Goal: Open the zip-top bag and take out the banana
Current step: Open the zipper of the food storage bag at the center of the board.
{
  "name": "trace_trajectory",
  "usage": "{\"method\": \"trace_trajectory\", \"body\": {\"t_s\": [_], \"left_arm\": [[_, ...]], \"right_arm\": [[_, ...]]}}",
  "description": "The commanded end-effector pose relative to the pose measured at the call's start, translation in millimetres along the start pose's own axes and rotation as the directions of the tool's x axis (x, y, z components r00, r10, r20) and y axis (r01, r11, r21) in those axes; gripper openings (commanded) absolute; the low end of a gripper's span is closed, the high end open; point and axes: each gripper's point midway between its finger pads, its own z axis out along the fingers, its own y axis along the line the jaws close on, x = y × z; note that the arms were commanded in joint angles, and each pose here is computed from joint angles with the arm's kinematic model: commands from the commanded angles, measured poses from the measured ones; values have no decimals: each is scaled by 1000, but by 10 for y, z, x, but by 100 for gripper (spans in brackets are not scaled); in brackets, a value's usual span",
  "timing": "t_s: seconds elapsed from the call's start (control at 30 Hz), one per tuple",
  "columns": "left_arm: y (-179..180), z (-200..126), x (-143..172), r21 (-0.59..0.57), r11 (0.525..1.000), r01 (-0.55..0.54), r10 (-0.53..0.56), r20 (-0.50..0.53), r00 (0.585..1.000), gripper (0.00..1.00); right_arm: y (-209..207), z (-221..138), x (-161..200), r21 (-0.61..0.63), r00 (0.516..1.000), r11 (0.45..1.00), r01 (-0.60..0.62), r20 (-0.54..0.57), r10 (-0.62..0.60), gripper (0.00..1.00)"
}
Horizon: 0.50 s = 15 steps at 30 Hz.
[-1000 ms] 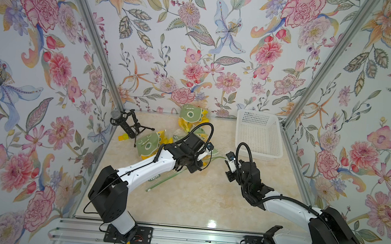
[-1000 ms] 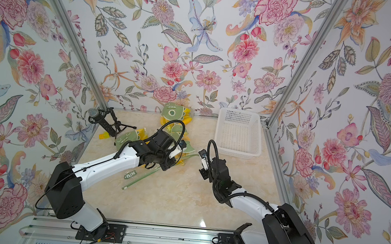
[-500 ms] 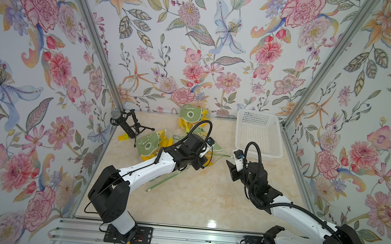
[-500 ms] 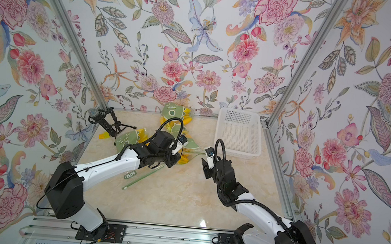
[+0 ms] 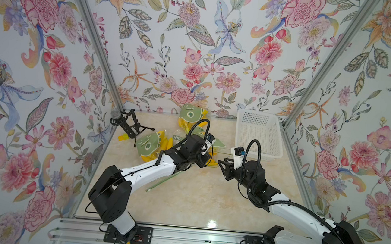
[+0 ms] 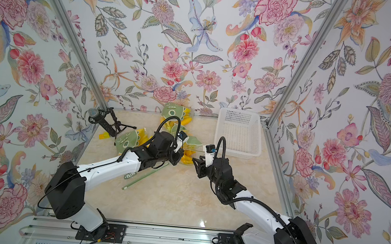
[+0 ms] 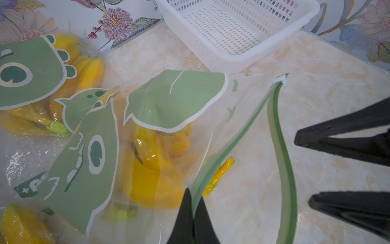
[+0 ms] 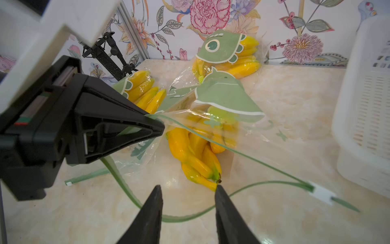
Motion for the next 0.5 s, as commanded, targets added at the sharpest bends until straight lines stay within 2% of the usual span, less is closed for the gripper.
{"method": "trace_trajectory", "body": {"t_s": [0.0,0.03,0.13,0.47], "left_arm": [[-176,60,-42,44,999,10,-11,22,1000,0],[-187,67,-37,46,999,10,-11,20,1000,0],[-203,64,-39,49,999,15,-16,23,1000,0],[-161,-11,-148,27,999,31,-33,69,997,0]], "right_arm": [[160,83,-262,-66,996,996,-52,62,56,40],[259,119,-233,-85,997,995,-44,51,49,40],[195,229,-176,-52,998,998,-44,33,46,41],[-355,430,335,143,992,987,-78,-86,91,49]]}}
